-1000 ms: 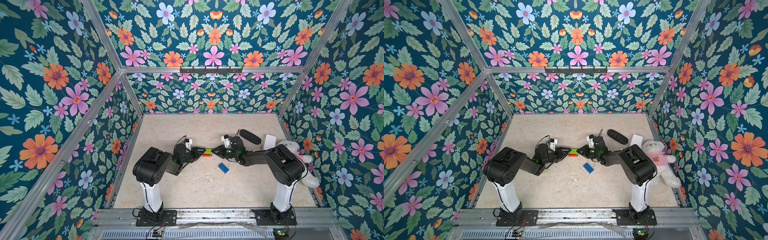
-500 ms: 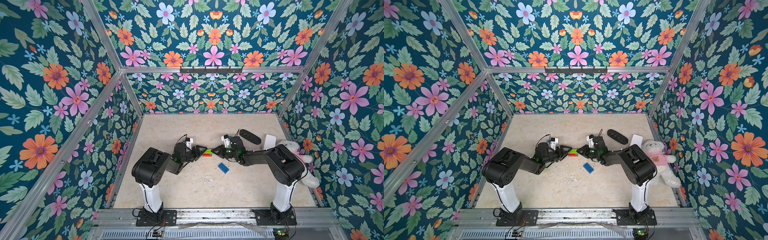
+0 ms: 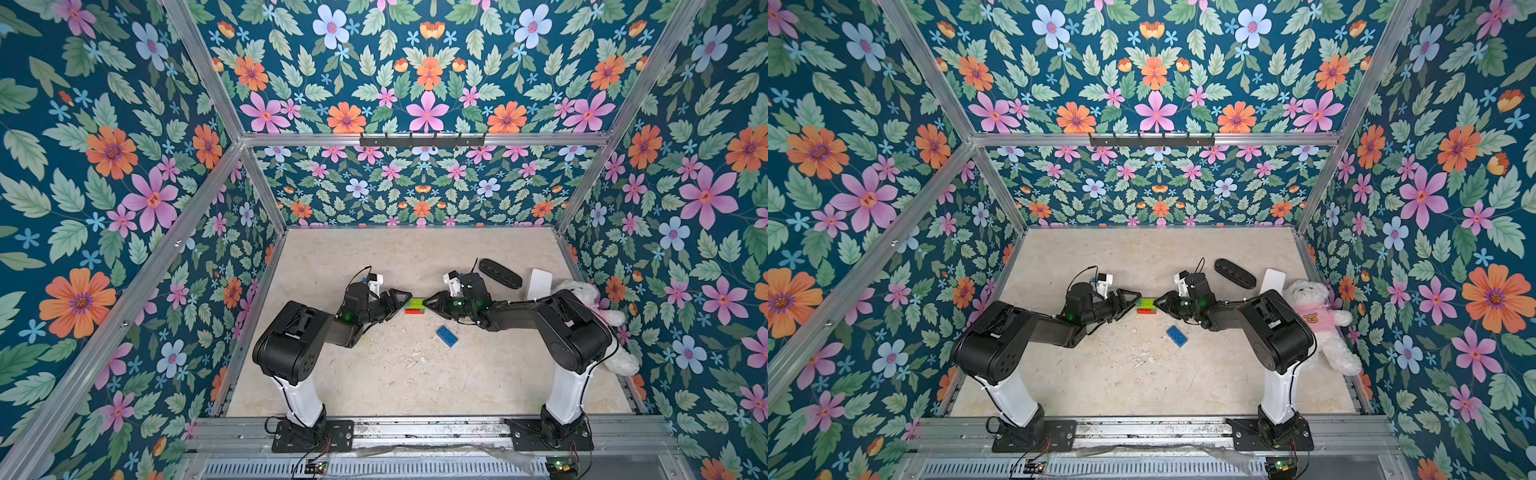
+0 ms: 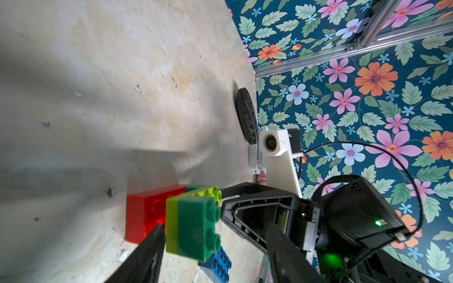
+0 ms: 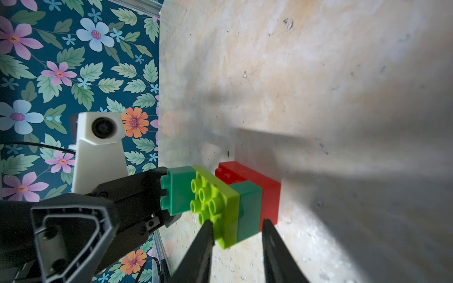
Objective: Assemble the number 5 with lego
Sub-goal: Assemble the lego brick with the lego brick, then adjust the lego brick at the center of the board.
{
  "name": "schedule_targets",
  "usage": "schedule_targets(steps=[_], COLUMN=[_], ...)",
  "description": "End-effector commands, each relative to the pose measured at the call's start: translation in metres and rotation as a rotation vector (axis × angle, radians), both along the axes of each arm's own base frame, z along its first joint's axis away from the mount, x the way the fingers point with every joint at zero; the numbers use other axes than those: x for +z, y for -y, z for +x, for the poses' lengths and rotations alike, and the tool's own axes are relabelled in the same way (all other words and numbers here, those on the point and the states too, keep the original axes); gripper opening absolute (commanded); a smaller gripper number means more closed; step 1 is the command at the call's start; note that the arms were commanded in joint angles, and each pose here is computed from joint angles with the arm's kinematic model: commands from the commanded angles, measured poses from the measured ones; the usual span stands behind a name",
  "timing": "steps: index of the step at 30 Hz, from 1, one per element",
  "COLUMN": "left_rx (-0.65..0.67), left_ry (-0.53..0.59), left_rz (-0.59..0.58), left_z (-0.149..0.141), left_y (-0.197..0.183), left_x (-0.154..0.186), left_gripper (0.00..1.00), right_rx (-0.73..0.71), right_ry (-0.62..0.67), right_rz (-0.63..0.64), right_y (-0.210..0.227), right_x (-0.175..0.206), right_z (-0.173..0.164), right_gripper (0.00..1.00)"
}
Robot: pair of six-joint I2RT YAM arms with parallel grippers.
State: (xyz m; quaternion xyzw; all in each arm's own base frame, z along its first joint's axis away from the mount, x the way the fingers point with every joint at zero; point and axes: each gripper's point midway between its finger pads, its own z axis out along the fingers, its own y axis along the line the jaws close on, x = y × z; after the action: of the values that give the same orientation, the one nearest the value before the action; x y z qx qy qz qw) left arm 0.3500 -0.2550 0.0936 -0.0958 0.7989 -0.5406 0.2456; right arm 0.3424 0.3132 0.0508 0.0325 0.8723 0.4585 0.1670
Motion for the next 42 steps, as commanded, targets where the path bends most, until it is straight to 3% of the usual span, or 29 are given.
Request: schedule_targets(steps=[1,9,26,35,42], left_rx=[0.007,0.04,0.048,0.07,0.067], left_ry=[0.022,0.034,0.062,0.089,0.079], left_rz=[0.037,0.104,0.161,0.233,0.256], left_z=[0.0,-0.007,-0.016,-0.024,-0.034], left_y=[-0.008,-0.027,-0.036,-0.048,-0.053], left_x=[0.001,0.006,0.015,0.024,0.023], left_gripper=[0.68,0.68,0.67,0.67,0.67], right_rx=[-0.023,-0.005,0.031,0.103,0.268], right_ry=[-0.112,-0.055,0.049,0.196,0.378], right_rz=[-0.144,-0.19,-0.202,-0.417,-0.524], right_y=[0.022,0.026,0.019,0.031,0.013], right_x=[-0.032,-0.013,0.021,0.036,0.043], right_z=[-0.019,-0.017,-0.003,0.002,-0.007], right_gripper=[0.38,0.45,0.45,0.46,0.61])
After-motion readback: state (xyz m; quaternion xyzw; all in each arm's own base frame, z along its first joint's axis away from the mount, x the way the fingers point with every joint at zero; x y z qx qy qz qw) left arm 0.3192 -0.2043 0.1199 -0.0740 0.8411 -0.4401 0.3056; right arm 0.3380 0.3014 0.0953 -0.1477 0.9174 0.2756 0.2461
